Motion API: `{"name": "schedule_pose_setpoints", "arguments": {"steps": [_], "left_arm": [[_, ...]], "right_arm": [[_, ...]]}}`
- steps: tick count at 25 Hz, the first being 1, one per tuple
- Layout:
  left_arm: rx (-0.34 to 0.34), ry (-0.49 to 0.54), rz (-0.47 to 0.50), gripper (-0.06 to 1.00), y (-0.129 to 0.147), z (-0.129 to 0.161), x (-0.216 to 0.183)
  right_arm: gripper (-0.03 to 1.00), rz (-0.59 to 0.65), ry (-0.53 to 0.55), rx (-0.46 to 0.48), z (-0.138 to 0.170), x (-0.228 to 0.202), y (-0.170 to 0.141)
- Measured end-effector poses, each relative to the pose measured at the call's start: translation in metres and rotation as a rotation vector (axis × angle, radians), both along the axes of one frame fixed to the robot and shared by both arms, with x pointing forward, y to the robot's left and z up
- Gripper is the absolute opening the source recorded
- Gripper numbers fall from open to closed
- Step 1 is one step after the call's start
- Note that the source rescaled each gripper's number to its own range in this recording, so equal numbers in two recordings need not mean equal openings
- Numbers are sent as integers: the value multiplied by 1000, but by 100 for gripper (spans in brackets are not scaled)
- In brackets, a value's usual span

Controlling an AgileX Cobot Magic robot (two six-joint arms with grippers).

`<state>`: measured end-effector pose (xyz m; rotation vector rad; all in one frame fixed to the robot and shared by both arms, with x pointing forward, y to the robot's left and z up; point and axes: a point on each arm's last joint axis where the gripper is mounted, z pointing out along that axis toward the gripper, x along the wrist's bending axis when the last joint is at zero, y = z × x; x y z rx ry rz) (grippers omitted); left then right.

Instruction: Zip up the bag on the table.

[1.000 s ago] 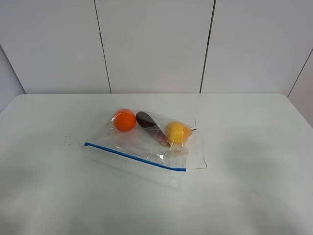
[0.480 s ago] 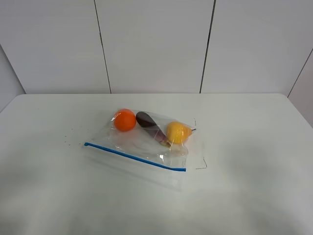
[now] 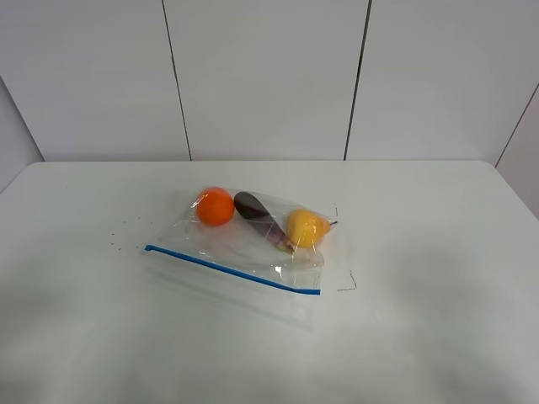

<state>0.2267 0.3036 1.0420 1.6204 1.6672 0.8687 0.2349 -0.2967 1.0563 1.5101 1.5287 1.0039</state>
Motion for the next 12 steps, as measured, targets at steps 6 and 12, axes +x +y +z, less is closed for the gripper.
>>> {"name": "schedule_pose_setpoints", "arguments": {"steps": [6,12], "left_arm": [[0,0,0,100,0,0,0],[0,0,0,100,0,0,0]], "right_arm": [[94,0,0,0,0,0,0],[94,0,0,0,0,0,0]]}}
